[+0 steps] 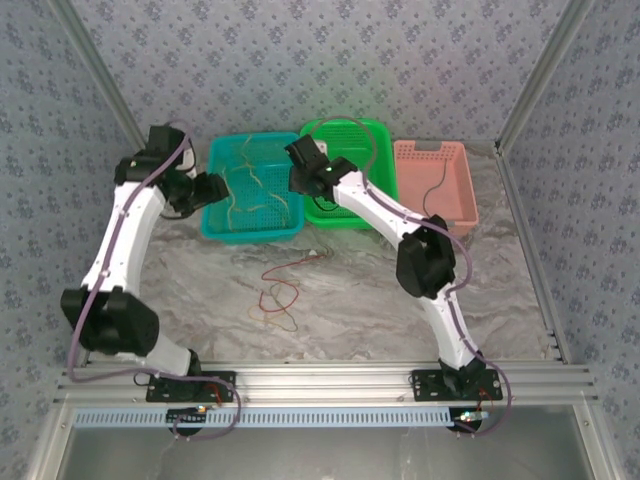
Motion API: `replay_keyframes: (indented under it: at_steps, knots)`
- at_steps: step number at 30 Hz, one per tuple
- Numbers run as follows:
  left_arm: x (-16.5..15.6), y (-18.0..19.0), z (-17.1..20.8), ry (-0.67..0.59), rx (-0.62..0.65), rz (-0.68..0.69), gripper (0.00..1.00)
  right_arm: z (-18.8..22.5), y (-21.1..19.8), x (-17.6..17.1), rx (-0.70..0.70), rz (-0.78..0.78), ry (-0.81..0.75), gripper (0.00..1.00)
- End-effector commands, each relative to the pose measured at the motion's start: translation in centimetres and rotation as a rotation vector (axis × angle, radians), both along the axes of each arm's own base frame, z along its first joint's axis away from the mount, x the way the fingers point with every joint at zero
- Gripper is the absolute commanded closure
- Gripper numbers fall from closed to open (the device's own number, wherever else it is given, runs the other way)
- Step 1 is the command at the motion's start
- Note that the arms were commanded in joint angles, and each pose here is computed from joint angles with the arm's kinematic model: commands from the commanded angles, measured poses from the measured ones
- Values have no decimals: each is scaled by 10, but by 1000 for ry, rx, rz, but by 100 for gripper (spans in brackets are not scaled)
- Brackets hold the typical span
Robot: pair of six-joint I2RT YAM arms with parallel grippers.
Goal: Untangle the cables
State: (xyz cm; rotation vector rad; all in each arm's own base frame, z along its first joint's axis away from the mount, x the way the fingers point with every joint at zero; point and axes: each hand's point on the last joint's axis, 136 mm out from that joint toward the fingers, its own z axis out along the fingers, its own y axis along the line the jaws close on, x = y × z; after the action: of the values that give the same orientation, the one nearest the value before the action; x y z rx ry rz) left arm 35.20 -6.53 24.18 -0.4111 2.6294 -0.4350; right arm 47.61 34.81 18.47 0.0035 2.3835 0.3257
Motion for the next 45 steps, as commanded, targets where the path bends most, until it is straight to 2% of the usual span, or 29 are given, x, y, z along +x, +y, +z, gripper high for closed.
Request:
replay_keyframes:
  at_steps: [1, 4, 8, 13, 17, 19, 23, 27, 31, 36, 45]
  knots:
    - [-31, -23, -12, 5, -144, 48, 46, 61, -8, -17, 11, 14, -135, 51]
    - [-60, -50, -36, 15, -209, 27, 51, 78, -22, -46, 27, 22, -178, 53]
    - [-86, -82, -77, 58, -260, -6, 55, 74, -46, -102, 74, 14, -172, 60]
    - [-75, -96, -112, 71, -284, 16, 58, 28, -72, -165, 170, -48, -90, 60]
    - [-51, -96, -126, 77, -273, 22, 61, -6, -65, -193, 311, -72, -18, 60]
    - [-41, -84, -140, 111, -230, 47, 64, -18, -58, -196, 354, -86, 5, 59]
    - [-18, -65, -155, 122, -265, 89, 68, -40, -33, -197, 427, -112, 72, 56]
    - [5, -62, -148, 107, -264, 48, 69, -63, -16, -188, 469, -187, 129, 53]
    - [13, -62, -136, 82, -243, 27, 68, -79, -5, -177, 500, -249, 158, 52]
    - [-14, -65, -128, 79, -245, 31, 66, -97, -1, -164, 498, -323, 180, 52]
    - [-84, -85, -119, 43, -267, 36, 54, -128, 2, -146, 519, -433, 235, 56]
